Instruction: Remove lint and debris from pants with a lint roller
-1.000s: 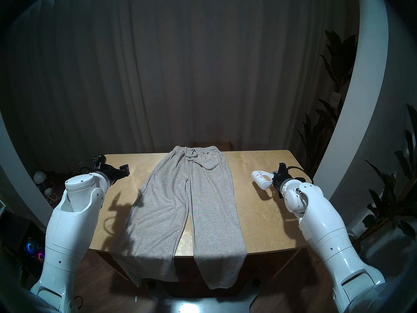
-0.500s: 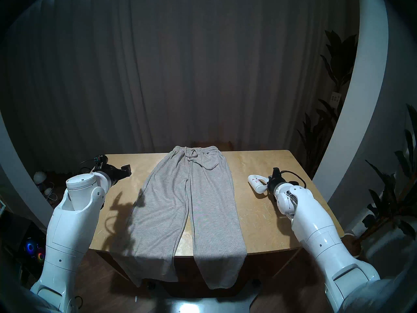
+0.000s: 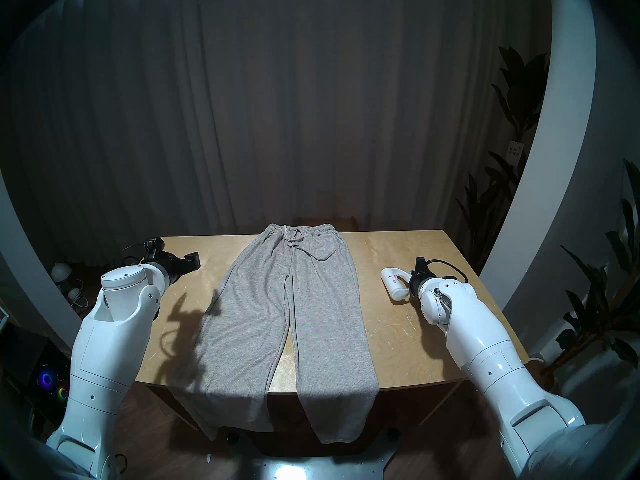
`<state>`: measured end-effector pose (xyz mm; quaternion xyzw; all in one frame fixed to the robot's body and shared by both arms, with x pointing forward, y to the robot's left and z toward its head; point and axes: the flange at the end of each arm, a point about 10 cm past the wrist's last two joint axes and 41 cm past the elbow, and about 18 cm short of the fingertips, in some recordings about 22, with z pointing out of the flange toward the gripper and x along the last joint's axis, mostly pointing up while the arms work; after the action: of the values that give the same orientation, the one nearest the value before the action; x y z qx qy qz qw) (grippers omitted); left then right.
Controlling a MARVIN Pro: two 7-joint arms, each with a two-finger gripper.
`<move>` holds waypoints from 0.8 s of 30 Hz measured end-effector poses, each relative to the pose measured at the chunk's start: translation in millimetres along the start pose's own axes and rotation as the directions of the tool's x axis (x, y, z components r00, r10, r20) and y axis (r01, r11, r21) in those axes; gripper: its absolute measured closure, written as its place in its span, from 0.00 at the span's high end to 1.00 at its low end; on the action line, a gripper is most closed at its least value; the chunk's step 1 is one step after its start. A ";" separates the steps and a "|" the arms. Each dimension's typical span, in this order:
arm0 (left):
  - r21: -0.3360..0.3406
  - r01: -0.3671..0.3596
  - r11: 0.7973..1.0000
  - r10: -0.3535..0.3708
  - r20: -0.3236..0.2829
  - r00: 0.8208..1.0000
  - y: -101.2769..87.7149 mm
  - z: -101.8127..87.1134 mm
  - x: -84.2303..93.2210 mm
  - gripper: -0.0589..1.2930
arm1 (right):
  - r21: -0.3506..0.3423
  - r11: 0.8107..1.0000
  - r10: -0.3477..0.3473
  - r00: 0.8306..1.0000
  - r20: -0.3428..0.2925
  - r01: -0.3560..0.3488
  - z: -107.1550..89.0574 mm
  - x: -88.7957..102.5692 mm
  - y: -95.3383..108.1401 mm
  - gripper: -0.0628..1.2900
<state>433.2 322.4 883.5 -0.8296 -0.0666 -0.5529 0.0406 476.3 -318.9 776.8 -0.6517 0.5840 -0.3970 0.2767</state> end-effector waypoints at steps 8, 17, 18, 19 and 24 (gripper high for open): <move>-0.002 0.009 1.000 -0.009 -0.004 1.000 -2.7 0.9 -0.3 0.93 | -0.002 1.000 -0.021 0.999 -0.024 0.021 -8.9 -2.7 -10.2 0.37; -0.009 0.015 1.000 -0.015 -0.011 1.000 -6.1 0.8 0.7 0.93 | -0.074 0.997 -0.030 0.999 -0.034 0.027 -30.0 -3.2 -6.1 0.86; -0.011 0.016 1.000 -0.016 -0.012 1.000 -6.6 0.8 0.9 0.93 | -0.081 0.996 -0.027 0.999 -0.034 0.024 -33.0 -2.5 -4.9 0.86; -0.012 0.016 1.000 -0.016 -0.013 1.000 -7.1 0.7 1.2 0.93 | -0.089 0.996 -0.024 0.999 -0.036 0.021 -36.6 -1.7 -3.4 0.86; -0.021 0.018 1.000 -0.018 -0.018 1.000 -8.7 0.5 1.7 0.93 | -0.104 0.995 -0.016 0.999 -0.052 0.010 -51.1 1.6 1.0 0.86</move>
<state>433.0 331.1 884.8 -0.8241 -0.0678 -0.5617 0.0276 432.8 -315.4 803.5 -0.6584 0.6066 -0.3849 0.2245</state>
